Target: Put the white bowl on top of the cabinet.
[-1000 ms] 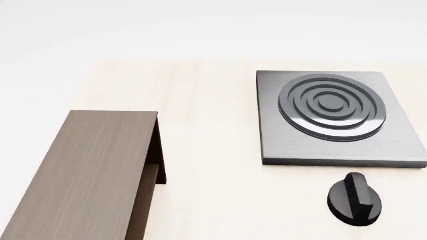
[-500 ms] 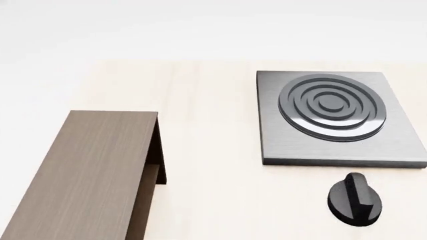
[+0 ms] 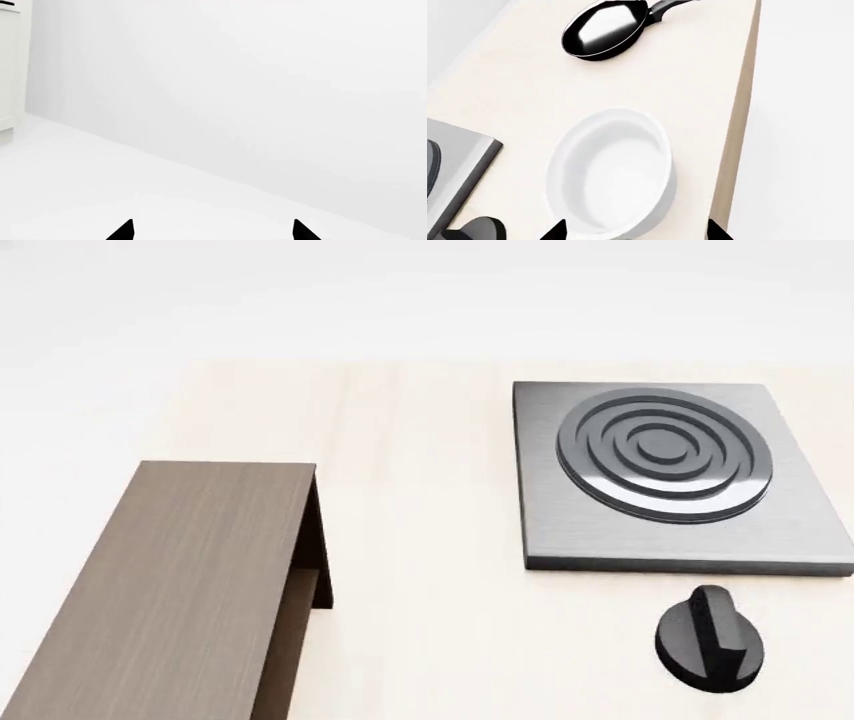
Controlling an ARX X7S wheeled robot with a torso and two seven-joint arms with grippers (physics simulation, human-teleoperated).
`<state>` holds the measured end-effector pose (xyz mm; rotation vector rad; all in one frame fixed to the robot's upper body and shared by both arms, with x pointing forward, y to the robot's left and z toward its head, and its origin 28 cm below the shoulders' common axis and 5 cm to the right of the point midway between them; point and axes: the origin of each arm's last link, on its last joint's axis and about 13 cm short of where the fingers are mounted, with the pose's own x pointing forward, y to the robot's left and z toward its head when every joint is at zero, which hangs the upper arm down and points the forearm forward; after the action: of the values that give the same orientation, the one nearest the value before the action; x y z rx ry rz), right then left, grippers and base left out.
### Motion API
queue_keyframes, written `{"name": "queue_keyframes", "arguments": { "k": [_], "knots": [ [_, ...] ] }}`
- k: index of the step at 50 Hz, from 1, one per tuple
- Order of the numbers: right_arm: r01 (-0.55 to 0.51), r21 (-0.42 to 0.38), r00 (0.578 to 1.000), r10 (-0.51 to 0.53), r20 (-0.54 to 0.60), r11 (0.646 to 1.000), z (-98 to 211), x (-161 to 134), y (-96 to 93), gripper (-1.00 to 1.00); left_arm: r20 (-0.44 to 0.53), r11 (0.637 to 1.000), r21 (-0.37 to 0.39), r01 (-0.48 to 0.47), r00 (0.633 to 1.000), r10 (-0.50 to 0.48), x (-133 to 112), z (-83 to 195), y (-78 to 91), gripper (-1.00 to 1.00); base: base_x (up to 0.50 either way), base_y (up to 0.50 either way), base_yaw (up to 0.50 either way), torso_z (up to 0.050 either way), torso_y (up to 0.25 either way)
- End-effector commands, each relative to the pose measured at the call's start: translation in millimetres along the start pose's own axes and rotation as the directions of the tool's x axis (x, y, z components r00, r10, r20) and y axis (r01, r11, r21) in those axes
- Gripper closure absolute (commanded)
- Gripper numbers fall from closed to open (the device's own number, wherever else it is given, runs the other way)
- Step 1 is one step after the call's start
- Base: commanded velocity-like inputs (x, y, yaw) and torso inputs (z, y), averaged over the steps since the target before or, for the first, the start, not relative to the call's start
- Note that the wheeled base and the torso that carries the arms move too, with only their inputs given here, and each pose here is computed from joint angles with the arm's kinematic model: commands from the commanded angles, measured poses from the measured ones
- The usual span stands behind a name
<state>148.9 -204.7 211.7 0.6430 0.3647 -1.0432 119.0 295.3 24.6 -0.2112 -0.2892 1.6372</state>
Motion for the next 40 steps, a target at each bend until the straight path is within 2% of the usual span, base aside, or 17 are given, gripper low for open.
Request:
{"name": "queue_keyframes", "arguments": {
  "k": [1, 40],
  "knots": [
    [0.054, -0.017, 0.998, -0.054, -0.042, 0.998, -3.7, 9.4, 3.2, -1.0, -0.002, 1.0, 0.002, 0.001, 1.0, -0.001, 0.0, -0.8, -0.5, -1.0, 0.0, 0.0, 0.0, 0.0, 0.0],
    [0.055, -0.007, 0.997, -0.055, -0.052, 0.998, -1.0, 16.3, 15.3, -1.0, -0.002, 1.0, 0.004, 0.003, 1.0, -0.003, -0.4, -0.9, -0.3, -1.0, 0.0, 0.0, 0.0, 0.0, 0.0]
  ]
}}
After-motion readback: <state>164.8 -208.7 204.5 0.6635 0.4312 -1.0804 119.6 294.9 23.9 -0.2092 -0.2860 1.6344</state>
